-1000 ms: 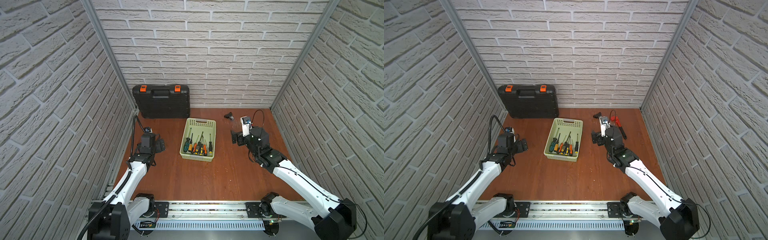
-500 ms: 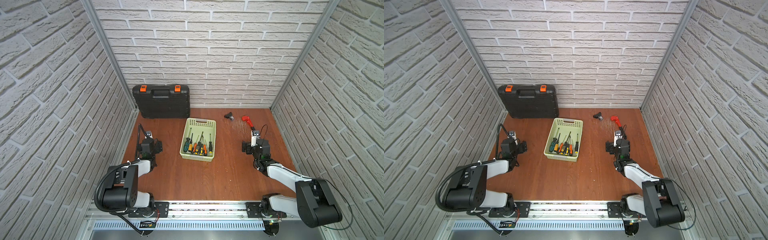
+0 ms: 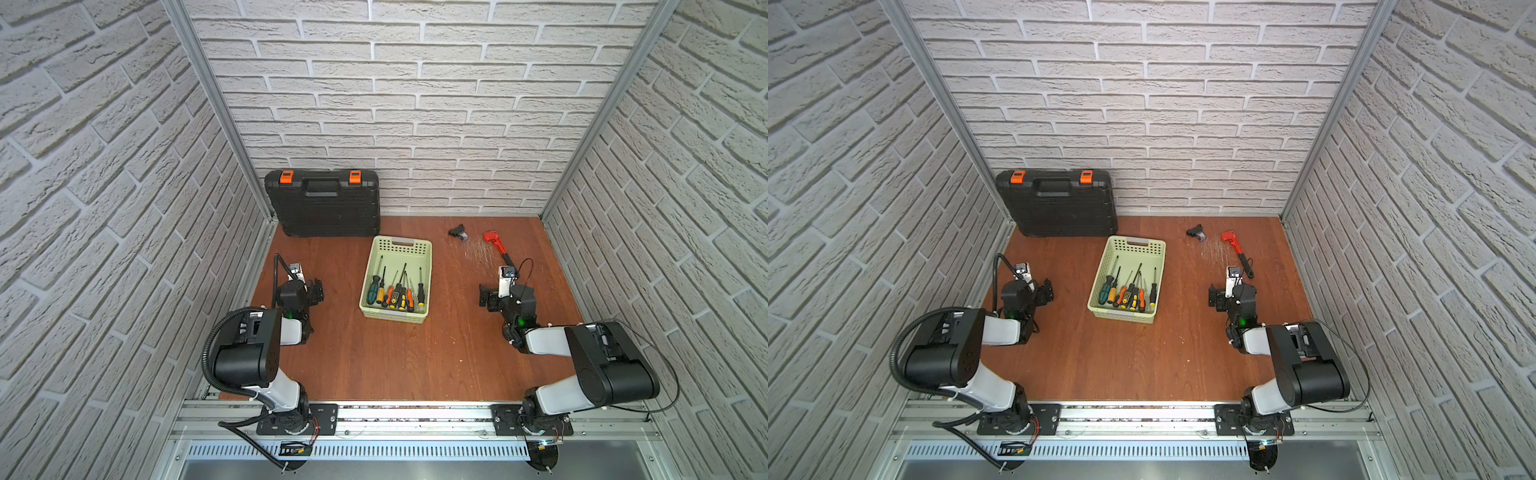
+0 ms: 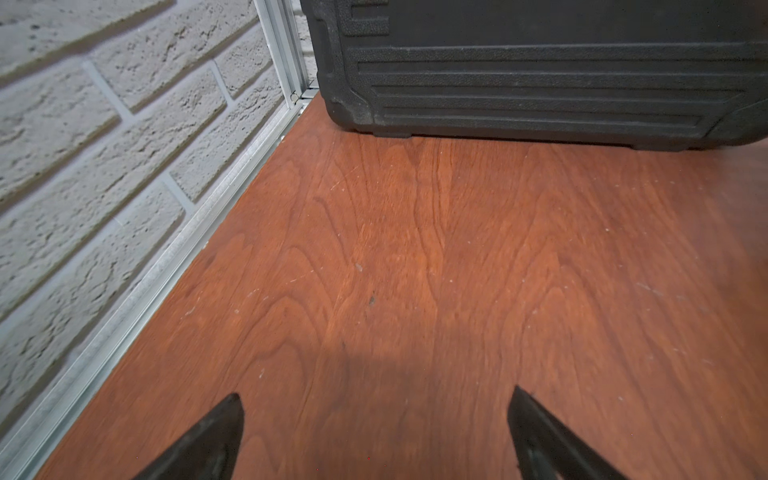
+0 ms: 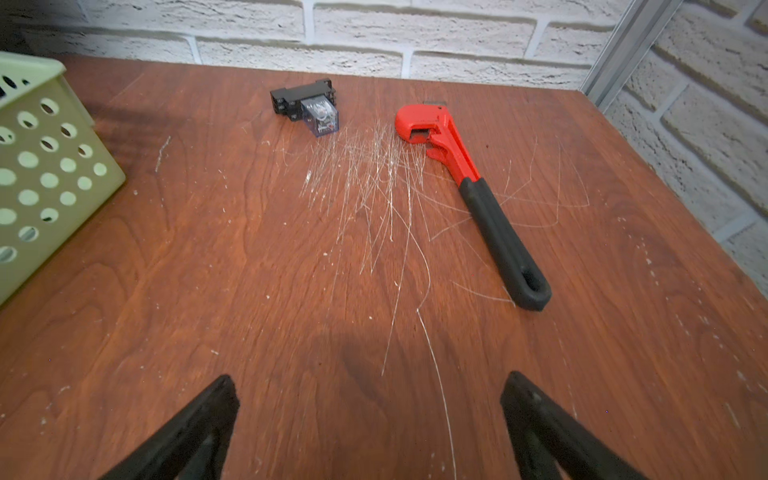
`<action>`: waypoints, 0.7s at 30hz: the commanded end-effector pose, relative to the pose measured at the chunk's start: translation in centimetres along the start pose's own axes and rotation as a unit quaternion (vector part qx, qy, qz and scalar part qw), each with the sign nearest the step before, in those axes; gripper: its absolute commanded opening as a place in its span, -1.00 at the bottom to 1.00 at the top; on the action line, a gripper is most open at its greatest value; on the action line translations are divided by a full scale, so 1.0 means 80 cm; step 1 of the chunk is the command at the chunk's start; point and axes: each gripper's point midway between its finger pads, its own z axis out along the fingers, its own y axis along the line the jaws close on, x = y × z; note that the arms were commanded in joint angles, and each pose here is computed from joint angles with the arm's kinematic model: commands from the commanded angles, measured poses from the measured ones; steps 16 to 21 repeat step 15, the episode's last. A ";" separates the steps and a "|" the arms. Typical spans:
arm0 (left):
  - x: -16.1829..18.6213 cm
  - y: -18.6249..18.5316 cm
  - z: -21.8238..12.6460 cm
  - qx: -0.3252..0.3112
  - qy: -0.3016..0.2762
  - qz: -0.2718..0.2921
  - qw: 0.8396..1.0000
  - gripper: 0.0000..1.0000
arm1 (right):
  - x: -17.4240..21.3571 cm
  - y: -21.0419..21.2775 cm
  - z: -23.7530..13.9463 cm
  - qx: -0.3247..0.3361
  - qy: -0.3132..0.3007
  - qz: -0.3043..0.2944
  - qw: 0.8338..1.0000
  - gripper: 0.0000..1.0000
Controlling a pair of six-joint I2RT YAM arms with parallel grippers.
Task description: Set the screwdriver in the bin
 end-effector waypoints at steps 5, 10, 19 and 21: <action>-0.029 0.003 -0.001 -0.001 -0.043 -0.006 0.999 0.96 | -0.031 0.004 -0.001 -0.010 -0.036 0.007 0.999 0.99; -0.029 0.003 0.000 0.000 -0.041 -0.006 0.999 0.96 | -0.031 0.004 -0.001 -0.010 -0.036 0.007 0.999 0.99; -0.029 0.002 0.000 0.000 -0.043 -0.006 0.999 0.96 | -0.031 0.004 -0.001 -0.010 -0.036 0.007 0.999 0.99; -0.029 0.002 0.000 0.000 -0.043 -0.006 0.999 0.96 | -0.031 0.004 -0.001 -0.010 -0.036 0.007 0.999 0.99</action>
